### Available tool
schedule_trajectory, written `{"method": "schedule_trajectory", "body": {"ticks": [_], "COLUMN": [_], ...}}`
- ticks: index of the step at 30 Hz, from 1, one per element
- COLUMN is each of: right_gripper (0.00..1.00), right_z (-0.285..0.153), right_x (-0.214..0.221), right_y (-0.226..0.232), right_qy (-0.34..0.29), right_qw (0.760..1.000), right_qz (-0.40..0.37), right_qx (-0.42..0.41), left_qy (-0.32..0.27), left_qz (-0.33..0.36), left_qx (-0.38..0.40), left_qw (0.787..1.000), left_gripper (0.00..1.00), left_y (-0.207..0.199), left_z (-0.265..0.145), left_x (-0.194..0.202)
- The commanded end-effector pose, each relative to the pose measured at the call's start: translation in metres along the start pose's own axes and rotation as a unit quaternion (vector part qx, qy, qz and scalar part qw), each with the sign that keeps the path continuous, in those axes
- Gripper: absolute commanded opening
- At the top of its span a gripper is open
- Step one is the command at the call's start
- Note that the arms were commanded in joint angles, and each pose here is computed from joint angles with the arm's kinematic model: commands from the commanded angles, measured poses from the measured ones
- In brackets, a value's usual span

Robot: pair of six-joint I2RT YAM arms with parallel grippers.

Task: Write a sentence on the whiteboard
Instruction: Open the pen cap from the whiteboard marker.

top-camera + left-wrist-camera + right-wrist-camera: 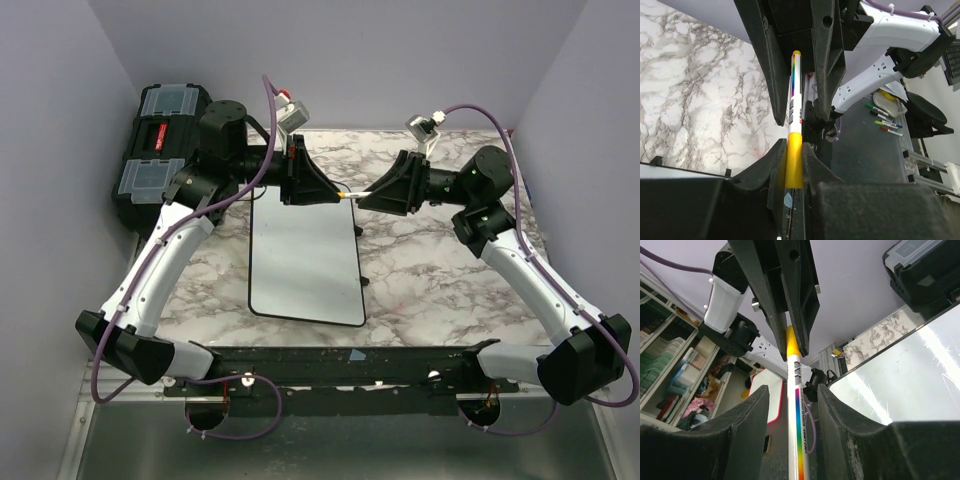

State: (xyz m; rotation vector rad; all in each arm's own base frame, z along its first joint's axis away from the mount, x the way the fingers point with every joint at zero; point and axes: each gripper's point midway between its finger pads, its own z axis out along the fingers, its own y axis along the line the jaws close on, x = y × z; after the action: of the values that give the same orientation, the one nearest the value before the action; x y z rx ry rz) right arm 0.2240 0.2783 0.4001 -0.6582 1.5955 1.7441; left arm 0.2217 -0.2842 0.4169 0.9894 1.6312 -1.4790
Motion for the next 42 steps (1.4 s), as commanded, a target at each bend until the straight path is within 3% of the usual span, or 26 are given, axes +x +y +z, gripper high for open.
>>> {"method": "schedule_trajectory", "body": {"ticks": [1, 42], "right_gripper": [0.46, 0.42], "right_z": [0.000, 0.005], "right_x": [-0.002, 0.001], "right_y": [0.014, 0.020], "right_qy": [0.009, 0.014], "right_qw": [1.000, 0.999], "right_qz": [-0.018, -0.024], "right_qx": [-0.023, -0.033], "left_qy": [0.018, 0.028], "left_qz": [0.006, -0.011], "left_qx": [0.031, 0.031], "left_qw": [0.999, 0.999], "left_gripper": [0.00, 0.00], "left_y": [-0.010, 0.001], "left_z": [0.000, 0.014], "left_x": [0.003, 0.005]}}
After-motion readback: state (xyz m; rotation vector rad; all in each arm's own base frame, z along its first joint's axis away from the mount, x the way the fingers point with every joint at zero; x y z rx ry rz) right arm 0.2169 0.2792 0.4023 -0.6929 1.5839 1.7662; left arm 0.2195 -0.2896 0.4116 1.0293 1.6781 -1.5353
